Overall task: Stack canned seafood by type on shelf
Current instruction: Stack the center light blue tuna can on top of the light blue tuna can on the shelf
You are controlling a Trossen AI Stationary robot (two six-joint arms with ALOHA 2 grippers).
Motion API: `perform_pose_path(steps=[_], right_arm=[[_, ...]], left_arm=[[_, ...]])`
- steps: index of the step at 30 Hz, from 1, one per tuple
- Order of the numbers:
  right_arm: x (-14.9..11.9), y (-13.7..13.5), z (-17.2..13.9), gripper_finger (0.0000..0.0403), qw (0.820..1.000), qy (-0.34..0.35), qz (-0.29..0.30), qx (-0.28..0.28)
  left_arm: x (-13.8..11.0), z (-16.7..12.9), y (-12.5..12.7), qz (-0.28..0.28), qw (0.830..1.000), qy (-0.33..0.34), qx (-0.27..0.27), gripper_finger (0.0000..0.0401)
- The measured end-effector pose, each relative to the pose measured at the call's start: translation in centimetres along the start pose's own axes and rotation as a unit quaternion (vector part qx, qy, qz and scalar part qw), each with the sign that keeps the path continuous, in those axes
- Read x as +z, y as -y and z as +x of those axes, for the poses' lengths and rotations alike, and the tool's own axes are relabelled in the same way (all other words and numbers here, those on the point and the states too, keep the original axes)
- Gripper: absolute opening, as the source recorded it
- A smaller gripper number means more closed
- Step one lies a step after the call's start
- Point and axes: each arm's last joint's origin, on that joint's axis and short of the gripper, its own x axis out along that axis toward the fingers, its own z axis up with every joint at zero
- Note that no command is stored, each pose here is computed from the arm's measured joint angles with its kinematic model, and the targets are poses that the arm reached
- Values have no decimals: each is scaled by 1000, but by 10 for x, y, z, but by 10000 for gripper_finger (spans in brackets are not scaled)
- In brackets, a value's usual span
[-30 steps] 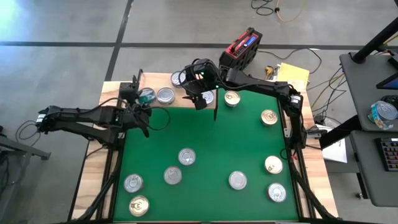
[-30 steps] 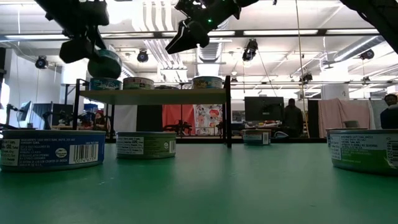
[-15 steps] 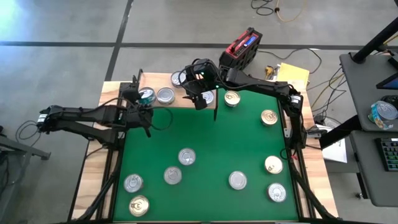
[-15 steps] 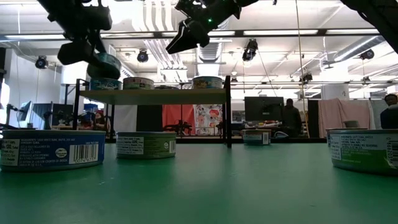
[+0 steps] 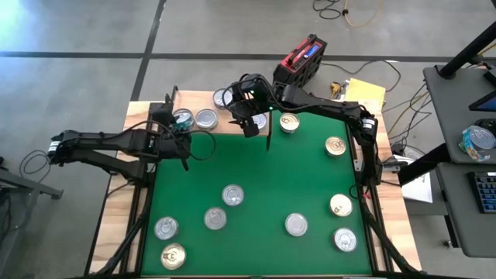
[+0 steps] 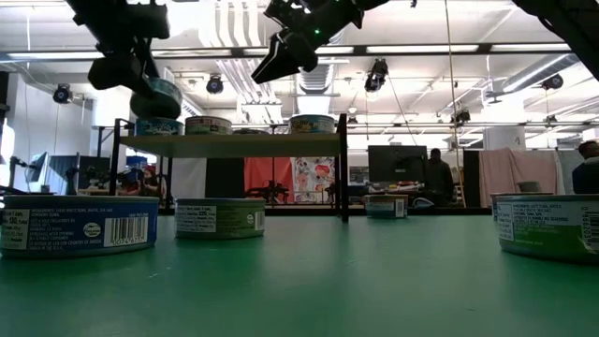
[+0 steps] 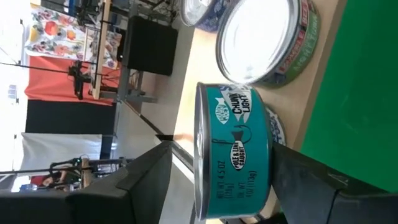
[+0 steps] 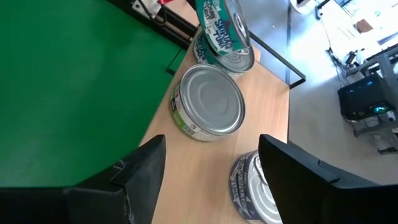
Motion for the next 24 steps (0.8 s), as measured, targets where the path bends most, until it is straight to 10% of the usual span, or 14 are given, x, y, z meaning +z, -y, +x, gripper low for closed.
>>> perform_pose_path(steps=[13,24], right_arm=[[-14,6,6,244,996,60,37,54],[-42,-1,62,167,981,177,26,-74]], left_arm=[[1,2,2,-9,1000,-6,2,244],[-2,0,-1,-30,1000,-1,2,245]])
